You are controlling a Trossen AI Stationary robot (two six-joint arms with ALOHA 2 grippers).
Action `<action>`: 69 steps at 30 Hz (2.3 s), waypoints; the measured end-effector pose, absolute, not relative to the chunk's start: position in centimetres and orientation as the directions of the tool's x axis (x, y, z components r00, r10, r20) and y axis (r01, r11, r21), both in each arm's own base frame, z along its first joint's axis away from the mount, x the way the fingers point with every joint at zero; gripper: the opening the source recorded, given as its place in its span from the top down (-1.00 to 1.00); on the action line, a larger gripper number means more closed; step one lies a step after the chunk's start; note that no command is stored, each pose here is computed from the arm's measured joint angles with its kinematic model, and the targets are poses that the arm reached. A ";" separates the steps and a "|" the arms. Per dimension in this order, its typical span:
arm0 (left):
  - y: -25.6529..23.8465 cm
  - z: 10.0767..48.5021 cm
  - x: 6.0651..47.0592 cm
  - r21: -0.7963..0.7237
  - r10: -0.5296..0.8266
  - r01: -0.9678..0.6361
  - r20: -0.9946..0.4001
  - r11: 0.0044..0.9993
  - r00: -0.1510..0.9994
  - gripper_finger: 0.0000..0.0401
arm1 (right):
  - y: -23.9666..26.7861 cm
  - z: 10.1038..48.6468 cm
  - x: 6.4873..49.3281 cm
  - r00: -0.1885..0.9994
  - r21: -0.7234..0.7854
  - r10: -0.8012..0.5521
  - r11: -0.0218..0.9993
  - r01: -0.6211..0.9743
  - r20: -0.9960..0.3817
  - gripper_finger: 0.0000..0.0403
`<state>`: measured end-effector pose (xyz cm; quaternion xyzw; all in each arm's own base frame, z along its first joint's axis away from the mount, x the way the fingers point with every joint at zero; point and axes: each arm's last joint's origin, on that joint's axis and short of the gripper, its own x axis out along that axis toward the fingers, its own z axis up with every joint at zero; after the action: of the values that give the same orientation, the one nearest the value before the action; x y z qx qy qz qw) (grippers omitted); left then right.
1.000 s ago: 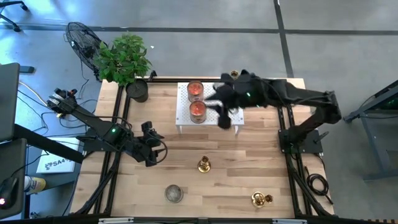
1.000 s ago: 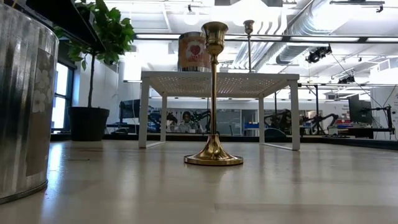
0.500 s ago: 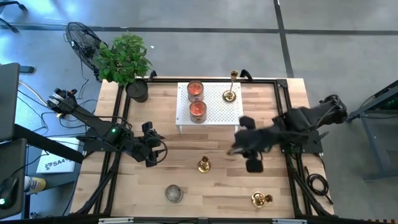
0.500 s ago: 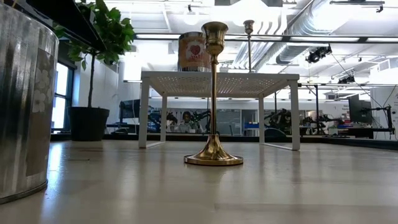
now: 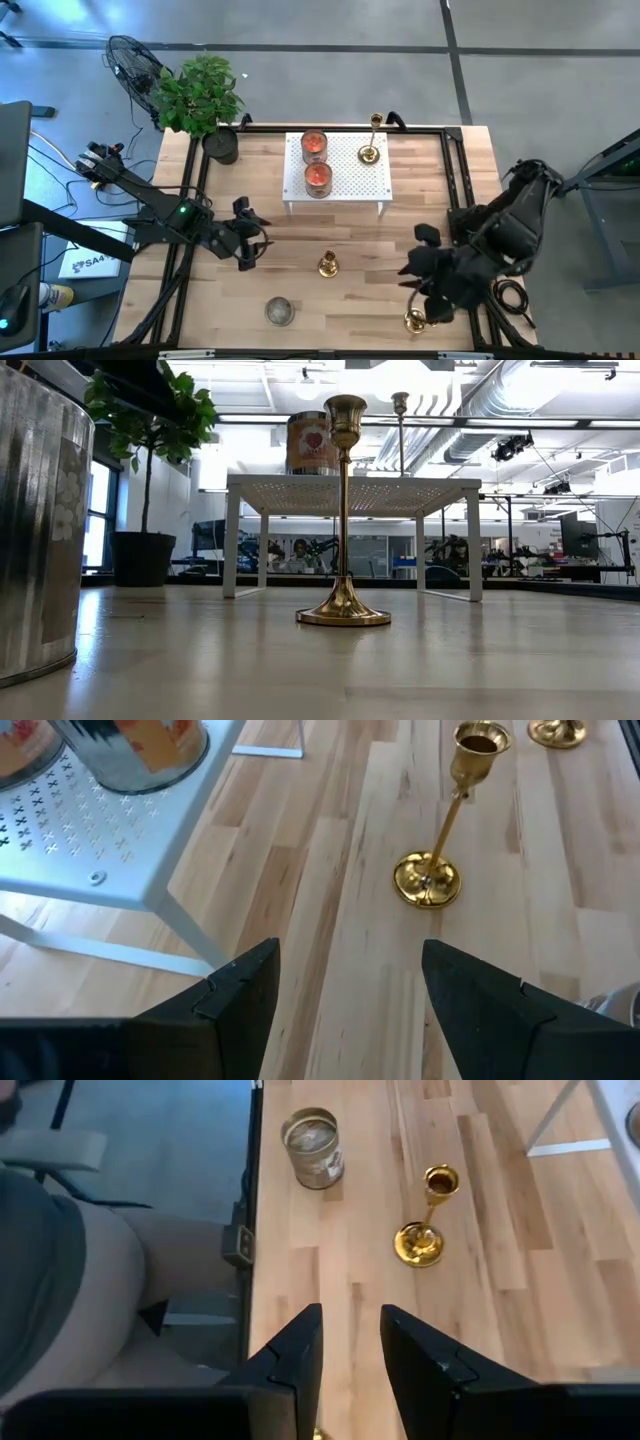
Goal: Pick & Place candle stick holders
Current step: Put the bottom gold candle holder on the shelf
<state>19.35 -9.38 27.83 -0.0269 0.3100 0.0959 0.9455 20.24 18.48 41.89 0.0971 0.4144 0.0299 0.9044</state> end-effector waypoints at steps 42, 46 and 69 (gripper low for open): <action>-9.9 29.2 20.3 0.023 0.112 -0.114 -0.467 0.993 0.877 -0.19 | 24.1 35.6 17.5 0.345 0.080 -0.106 0.871 0.485 -0.933 -0.32; -9.9 29.2 20.3 0.023 0.110 -0.113 -0.467 0.993 0.877 -0.19 | 24.1 35.6 17.3 0.309 0.095 -0.082 0.851 0.516 -0.947 -0.37; -9.9 27.9 20.3 0.049 0.116 -0.105 -0.476 0.993 0.872 -0.19 | 27.3 32.7 18.3 0.041 0.087 0.088 0.626 0.775 -0.995 -0.37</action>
<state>20.25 -9.90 27.93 0.0106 0.2467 0.0570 0.9673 18.26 27.31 32.70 0.3380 0.6378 -0.2694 0.6375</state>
